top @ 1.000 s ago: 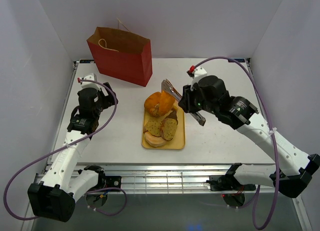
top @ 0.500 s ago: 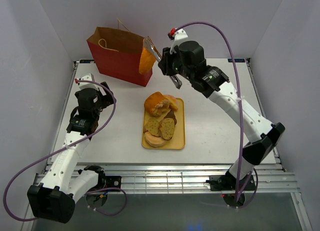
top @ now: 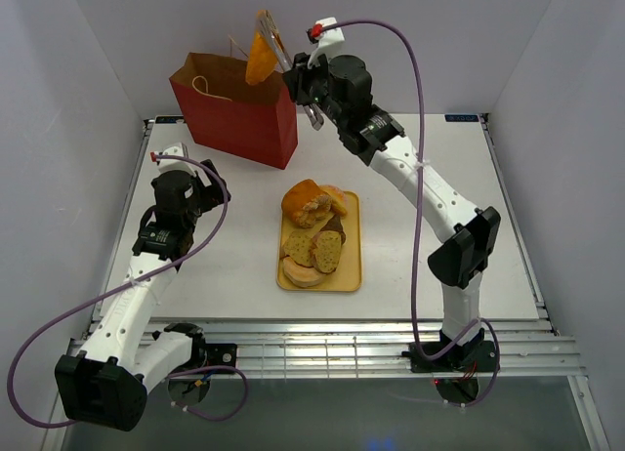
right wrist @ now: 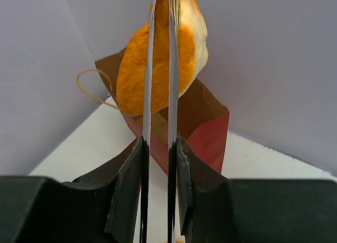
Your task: Place the fake bread into the paper bag
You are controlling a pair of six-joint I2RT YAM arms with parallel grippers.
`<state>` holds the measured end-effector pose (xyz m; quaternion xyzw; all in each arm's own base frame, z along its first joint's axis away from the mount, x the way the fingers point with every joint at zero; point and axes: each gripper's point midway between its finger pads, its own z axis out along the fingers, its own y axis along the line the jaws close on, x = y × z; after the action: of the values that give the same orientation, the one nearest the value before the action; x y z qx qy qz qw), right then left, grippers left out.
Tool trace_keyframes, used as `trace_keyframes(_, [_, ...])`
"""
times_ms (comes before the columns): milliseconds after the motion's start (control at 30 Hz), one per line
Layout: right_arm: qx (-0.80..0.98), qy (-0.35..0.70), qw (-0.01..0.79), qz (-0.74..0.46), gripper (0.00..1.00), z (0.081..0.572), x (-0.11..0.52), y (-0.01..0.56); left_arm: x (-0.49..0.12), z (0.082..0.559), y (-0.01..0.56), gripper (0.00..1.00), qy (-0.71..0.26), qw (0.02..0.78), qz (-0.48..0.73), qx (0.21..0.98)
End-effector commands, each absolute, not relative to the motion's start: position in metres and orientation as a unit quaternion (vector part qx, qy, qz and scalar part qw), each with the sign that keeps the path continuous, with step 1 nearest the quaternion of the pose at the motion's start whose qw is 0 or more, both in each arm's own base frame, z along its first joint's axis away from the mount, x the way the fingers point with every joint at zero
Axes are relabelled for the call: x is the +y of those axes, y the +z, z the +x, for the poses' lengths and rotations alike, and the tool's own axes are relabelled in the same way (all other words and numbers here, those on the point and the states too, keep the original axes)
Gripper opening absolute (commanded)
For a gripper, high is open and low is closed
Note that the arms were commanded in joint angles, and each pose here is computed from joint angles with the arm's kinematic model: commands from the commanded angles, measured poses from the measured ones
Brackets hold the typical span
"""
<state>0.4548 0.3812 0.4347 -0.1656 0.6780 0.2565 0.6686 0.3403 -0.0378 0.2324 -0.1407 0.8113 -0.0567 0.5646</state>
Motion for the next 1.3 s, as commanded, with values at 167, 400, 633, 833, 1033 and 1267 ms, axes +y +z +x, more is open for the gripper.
trace_keyframes(167, [0.564,0.264,0.770,-0.136,0.08,0.484,0.395,0.487,-0.045,0.339,0.248,0.98,-0.080,0.582,-0.132,0.799])
trace_keyframes(400, [0.574,0.256,0.763,-0.152,0.08,0.504,0.413,0.448,-0.049,0.340,0.246,0.98,-0.087,0.578,-0.128,0.801])
trace_keyframes(633, [0.587,0.253,0.751,-0.165,0.08,0.510,0.421,0.422,-0.050,0.339,0.248,0.98,-0.092,0.579,-0.125,0.801])
trace_keyframes(833, [0.597,0.256,0.742,-0.168,0.25,0.508,0.421,0.410,-0.052,0.340,0.245,0.98,-0.094,0.574,-0.122,0.804])
trace_keyframes(1033, [0.607,0.257,0.732,-0.173,0.41,0.506,0.421,0.405,-0.053,0.340,0.245,0.98,-0.095,0.574,-0.121,0.804])
trace_keyframes(1267, [0.605,0.259,0.732,-0.176,0.52,0.502,0.420,0.414,-0.053,0.340,0.245,0.98,-0.094,0.574,-0.120,0.804])
